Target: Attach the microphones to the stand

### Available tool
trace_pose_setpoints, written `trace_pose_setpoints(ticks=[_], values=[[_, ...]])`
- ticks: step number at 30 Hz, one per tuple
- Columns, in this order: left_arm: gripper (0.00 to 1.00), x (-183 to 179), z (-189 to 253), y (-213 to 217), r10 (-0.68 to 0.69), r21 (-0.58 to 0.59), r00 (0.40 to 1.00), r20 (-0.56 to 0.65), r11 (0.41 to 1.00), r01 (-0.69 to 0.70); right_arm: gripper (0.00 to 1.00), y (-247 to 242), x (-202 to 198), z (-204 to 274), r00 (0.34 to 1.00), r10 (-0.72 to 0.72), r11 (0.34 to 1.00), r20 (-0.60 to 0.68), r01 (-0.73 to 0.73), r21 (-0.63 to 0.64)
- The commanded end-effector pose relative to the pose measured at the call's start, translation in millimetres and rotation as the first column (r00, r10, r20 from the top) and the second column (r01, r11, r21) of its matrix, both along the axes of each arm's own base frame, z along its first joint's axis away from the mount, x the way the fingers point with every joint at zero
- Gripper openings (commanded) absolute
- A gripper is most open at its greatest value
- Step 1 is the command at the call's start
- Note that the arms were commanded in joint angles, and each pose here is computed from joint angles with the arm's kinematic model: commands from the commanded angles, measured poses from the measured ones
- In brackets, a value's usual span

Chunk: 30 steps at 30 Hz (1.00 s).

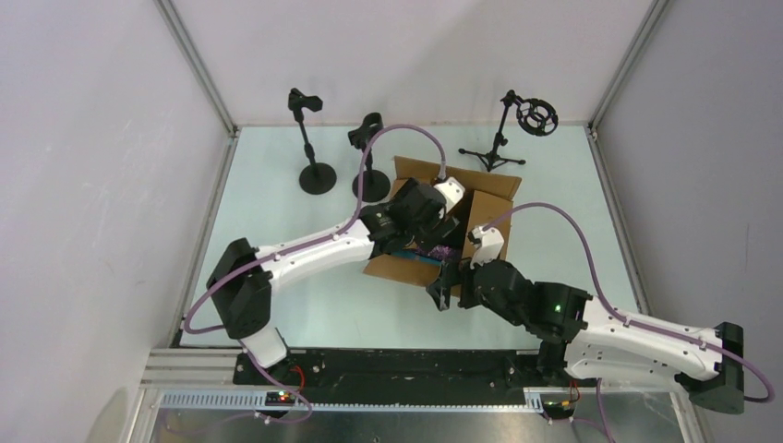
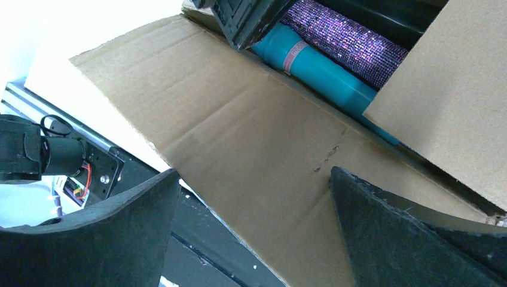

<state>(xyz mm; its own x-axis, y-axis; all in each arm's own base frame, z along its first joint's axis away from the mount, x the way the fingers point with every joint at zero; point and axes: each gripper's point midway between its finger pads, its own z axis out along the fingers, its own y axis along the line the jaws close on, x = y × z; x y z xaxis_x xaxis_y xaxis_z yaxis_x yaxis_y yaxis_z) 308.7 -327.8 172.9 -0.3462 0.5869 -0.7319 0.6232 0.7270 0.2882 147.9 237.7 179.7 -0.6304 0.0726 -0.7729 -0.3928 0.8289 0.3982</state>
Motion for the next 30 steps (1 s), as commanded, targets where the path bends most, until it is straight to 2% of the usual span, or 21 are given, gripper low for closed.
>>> trace_pose_setpoints(ticks=[1,3,5,12,15,19,22,24,28,29,30], values=[[0.99,10.3,5.3,34.6,0.079,0.103,0.991,0.104,0.991,-0.090,0.99,-15.7,-7.8,-11.6,0.998,-0.044,0.996,-0.037,0.041,-0.074],[0.92,8.4,14.3,45.7,0.095,0.104,0.987,0.131,0.989,-0.109,0.99,-16.3,-9.9,-11.3,0.999,-0.045,0.995,-0.029,0.042,-0.087],[0.89,5.0,25.8,54.9,0.106,0.086,0.983,0.152,0.989,-0.120,0.99,-14.3,-12.4,-11.6,0.999,-0.041,0.995,-0.030,0.038,-0.091],[0.97,-5.4,49.8,77.5,0.110,0.025,0.978,0.179,0.993,-0.116,1.00,0.4,-16.0,7.7,1.000,0.003,0.998,-0.012,-0.004,-0.056],[0.97,-9.2,50.4,82.3,0.099,-0.017,0.983,0.152,0.995,-0.097,1.00,1.9,-11.3,17.4,1.000,-0.003,0.999,-0.002,0.003,-0.044],[0.92,-9.9,36.0,97.5,0.116,-0.021,0.987,0.111,0.993,-0.115,0.99,-5.2,12.8,20.8,0.997,-0.074,0.997,-0.010,0.073,-0.021],[0.84,-8.1,27.0,110.1,0.147,-0.028,0.985,0.086,0.989,-0.146,0.93,0.2,24.9,21.6,0.998,-0.061,0.998,-0.008,0.061,-0.013],[0.74,-9.2,20.0,116.0,0.162,-0.037,0.985,0.064,0.986,-0.160,0.89,7.1,35.3,26.4,0.998,-0.058,0.998,-0.006,0.058,-0.003],[0.47,-11.4,19.8,126.6,0.184,-0.069,0.982,0.049,0.981,-0.181,0.85,30.1,45.5,15.8,1.000,-0.025,0.998,-0.017,0.024,-0.054],[0.34,-11.4,21.8,127.6,0.187,-0.081,0.981,0.048,0.980,-0.183,0.84,34.0,45.3,13.6,1.000,-0.019,0.998,-0.020,0.018,-0.062],[0.28,-11.4,25.2,129.8,0.190,-0.097,0.981,0.046,0.978,-0.184,0.83,42.8,43.5,8.1,1.000,-0.005,0.997,-0.027,0.003,-0.074]])
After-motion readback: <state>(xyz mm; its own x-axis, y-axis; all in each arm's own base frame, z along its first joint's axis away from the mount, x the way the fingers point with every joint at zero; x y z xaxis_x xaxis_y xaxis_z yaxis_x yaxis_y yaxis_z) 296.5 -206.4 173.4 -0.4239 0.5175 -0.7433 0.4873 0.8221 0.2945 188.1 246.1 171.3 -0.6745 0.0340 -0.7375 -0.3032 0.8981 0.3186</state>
